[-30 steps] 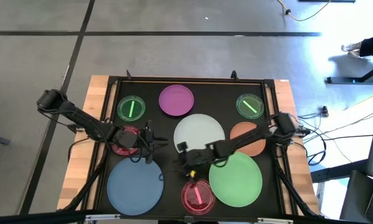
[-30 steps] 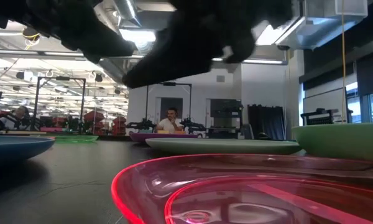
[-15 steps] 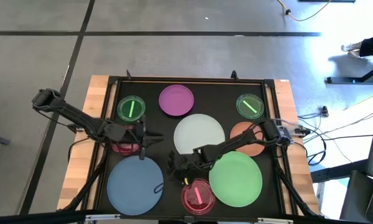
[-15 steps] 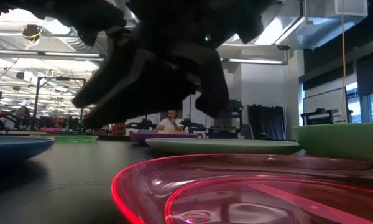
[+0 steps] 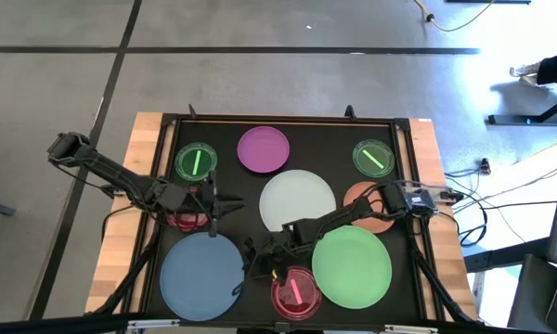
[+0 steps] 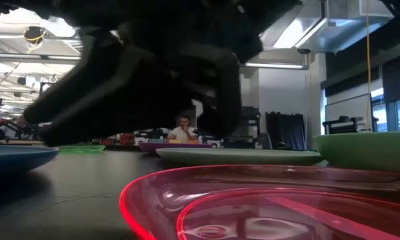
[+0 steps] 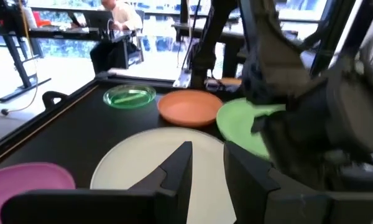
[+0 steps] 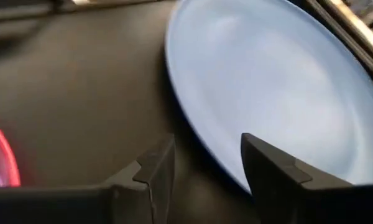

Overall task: Stack plastic plates
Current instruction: Stack the big blue plate on the big white plate, then stack the big green plate on the big blue plate, then stack the small pink plate on the big green plate

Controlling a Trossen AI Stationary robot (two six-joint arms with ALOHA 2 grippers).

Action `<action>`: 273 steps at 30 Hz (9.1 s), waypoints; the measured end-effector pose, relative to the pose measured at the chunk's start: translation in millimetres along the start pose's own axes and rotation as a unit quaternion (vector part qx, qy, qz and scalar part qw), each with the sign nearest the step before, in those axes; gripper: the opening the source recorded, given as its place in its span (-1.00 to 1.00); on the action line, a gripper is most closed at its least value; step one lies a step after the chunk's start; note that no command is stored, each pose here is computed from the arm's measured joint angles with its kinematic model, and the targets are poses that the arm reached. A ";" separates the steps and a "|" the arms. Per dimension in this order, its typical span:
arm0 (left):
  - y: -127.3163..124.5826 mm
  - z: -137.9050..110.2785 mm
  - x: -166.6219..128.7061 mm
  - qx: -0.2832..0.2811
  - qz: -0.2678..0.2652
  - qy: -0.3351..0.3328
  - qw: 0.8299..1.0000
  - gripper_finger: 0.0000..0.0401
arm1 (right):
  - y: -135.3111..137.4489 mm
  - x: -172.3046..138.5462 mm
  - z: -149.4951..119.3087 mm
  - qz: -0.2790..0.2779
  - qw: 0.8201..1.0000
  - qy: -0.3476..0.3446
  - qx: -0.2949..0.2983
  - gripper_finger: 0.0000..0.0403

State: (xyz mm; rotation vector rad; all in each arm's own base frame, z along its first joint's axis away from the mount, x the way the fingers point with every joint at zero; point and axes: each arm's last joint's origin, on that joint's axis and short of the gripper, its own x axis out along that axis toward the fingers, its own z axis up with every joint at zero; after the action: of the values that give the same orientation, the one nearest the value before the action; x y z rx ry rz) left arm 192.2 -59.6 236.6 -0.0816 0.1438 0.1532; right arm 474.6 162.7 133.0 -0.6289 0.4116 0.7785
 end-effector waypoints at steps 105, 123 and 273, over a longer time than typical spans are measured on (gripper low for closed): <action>0.6 31.9 -6.4 -0.036 0.034 -0.149 0.988 -0.58 | 96.5 -158.7 -40.9 -0.190 0.901 0.222 0.320 -0.94; 0.6 31.5 -6.2 -0.034 0.035 -0.147 0.988 -0.58 | 92.1 -225.8 12.8 -0.138 0.891 0.241 0.359 -0.36; 57.3 -25.7 65.4 0.058 0.124 0.024 0.990 -0.58 | 91.8 -226.2 -44.3 -0.340 0.899 -0.002 0.275 -0.36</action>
State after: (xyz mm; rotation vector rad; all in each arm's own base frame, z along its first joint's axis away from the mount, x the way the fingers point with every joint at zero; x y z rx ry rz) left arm 243.6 4.1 197.5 0.0483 0.2097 0.3901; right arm 253.8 66.5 192.4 -0.1994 0.3520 -0.0244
